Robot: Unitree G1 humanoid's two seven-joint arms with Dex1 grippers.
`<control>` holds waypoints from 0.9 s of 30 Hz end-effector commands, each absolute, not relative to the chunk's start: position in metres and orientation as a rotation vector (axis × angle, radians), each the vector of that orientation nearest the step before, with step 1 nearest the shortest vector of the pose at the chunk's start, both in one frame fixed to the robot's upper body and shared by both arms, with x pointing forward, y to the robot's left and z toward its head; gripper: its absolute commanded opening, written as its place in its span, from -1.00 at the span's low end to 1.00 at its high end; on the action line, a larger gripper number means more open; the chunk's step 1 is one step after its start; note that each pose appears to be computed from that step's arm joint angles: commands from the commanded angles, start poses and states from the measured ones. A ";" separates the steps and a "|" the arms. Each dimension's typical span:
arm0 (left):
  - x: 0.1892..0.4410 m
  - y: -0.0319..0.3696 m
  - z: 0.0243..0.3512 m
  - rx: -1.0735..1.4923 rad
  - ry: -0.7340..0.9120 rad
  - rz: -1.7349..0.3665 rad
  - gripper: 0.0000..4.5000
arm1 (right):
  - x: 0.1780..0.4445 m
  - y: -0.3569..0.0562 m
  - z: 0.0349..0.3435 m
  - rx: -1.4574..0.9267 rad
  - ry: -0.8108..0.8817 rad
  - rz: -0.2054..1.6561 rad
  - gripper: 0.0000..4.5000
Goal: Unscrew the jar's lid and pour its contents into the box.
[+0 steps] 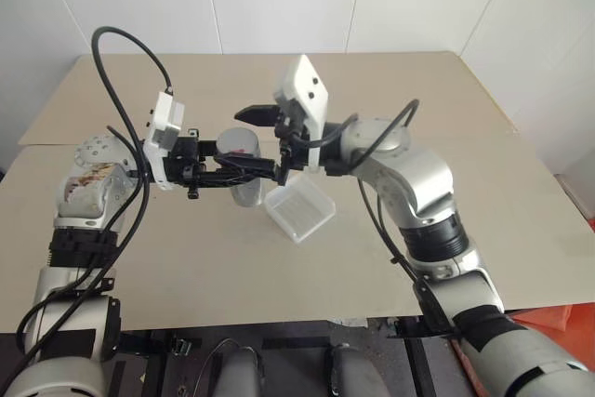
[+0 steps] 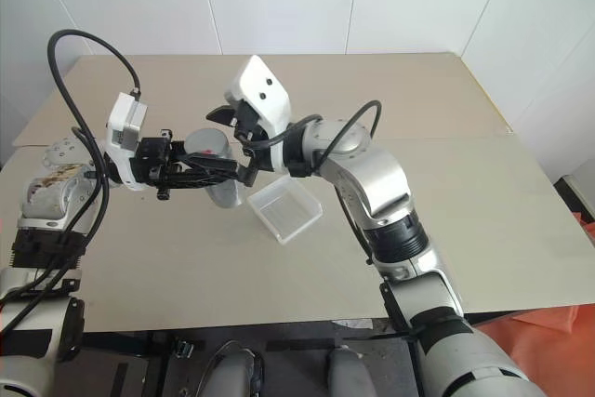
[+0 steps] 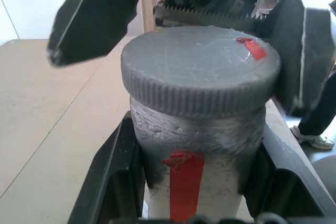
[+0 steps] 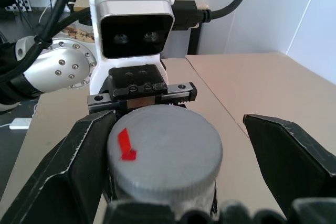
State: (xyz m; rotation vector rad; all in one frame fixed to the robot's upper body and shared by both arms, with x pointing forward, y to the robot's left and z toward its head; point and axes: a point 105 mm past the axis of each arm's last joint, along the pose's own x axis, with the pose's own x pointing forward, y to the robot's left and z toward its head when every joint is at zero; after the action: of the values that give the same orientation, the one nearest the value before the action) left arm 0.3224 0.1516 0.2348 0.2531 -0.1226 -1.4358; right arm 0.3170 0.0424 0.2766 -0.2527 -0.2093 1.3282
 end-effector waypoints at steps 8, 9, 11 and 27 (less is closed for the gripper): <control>0.317 0.157 0.242 0.304 -0.143 -1.426 -0.12 | 0.332 0.032 0.293 -0.250 -0.274 1.256 0.98; 0.317 0.158 0.242 0.305 -0.142 -1.425 -0.12 | 0.333 0.027 0.293 -0.248 -0.270 1.251 0.98; 0.317 0.159 0.242 0.306 -0.141 -1.422 -0.12 | 0.335 0.016 0.291 -0.250 -0.260 1.236 0.98; 0.315 0.160 0.241 0.299 -0.143 -1.426 -0.12 | 0.344 -0.039 0.288 -0.301 -0.245 1.125 0.98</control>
State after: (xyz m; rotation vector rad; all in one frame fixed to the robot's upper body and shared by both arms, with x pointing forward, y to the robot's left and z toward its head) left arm 0.3193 0.1612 0.2286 0.2709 -0.0914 -1.4104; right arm 0.3526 -0.0391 0.2711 -0.2738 -0.1636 1.1136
